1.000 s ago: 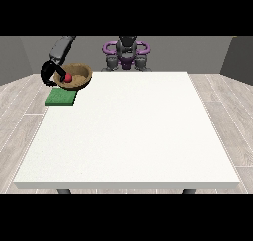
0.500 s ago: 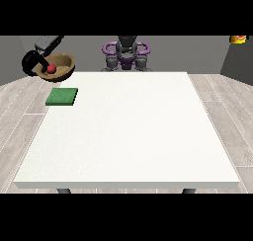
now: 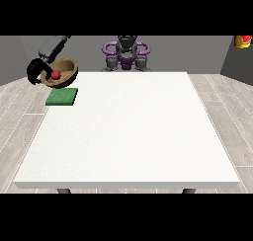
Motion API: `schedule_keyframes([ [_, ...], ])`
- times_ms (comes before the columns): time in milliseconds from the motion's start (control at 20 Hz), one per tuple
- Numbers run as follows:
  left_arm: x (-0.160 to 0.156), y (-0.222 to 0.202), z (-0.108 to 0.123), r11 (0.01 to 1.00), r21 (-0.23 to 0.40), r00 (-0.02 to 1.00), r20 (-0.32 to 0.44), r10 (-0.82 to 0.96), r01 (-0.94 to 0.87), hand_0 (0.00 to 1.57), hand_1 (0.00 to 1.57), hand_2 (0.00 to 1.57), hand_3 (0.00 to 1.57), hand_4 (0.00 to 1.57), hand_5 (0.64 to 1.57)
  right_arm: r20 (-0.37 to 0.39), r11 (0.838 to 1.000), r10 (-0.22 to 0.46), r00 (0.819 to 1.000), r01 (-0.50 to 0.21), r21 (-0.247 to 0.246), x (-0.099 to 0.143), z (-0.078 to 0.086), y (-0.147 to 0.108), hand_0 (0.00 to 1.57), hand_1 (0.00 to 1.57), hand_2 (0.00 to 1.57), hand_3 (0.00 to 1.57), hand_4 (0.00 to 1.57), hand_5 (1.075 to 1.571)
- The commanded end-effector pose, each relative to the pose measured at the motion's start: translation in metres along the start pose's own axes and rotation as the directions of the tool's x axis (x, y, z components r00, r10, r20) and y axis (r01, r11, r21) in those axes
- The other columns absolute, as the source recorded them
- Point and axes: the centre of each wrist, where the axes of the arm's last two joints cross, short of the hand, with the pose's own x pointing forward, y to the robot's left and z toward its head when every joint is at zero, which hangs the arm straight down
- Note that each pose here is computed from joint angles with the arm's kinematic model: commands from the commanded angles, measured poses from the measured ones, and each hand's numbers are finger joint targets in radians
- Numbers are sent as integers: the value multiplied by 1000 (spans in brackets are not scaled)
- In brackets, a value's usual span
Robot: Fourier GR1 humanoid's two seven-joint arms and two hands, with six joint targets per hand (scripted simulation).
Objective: Pick the cup and pour the ball into the bowl, then pick the bowl and place it on the pad
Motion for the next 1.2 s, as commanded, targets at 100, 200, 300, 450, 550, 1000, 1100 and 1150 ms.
schedule_keyframes([
  [100,-3,17,11,1000,21,998,59,-7,5,0,0,0,0,1204,1555,26,997,-72,997,71,22,-2,-4,4,1571,1571,1571,579,1010,1571],
  [200,-24,-9,7,1000,5,1000,-14,-8,8,0,0,0,0,1200,1556,-47,998,-50,998,52,34,-16,-2,35,1571,1571,1571,589,1004,1571],
  [300,-3,11,6,999,39,1000,0,-20,20,0,0,0,0,1199,1559,-46,987,-160,986,160,-4,-5,-7,14,1571,1571,1571,738,905,1569],
  [450,10,11,1,1000,-7,999,31,-12,12,0,0,0,0,1191,1561,-76,990,-102,992,93,-108,8,-11,-10,1571,1571,1571,1163,191,1557],
  [550,1,15,7,999,23,1000,14,-26,26,0,0,0,0,1192,1563,-55,992,-35,998,28,-122,2,-6,-16,1571,1571,1571,1087,0,1550],
  [1000,6,22,8,999,37,999,35,-25,24,0,0,0,0,1188,1565,19,973,-174,985,175,-149,-4,-12,13,1456,1456,1401,759,0,1532],
  [1100,-4,25,10,998,54,999,47,-13,11,0,0,0,0,1188,1565,39,973,-193,980,197,-121,17,-17,27,1443,1443,1376,678,0,1535],
  [1150,-3,31,16,999,33,999,38,-30,29,0,0,0,0,1191,1565,36,973,-174,984,177,-150,-6,-12,40,1434,1434,1376,670,0,1534],
])
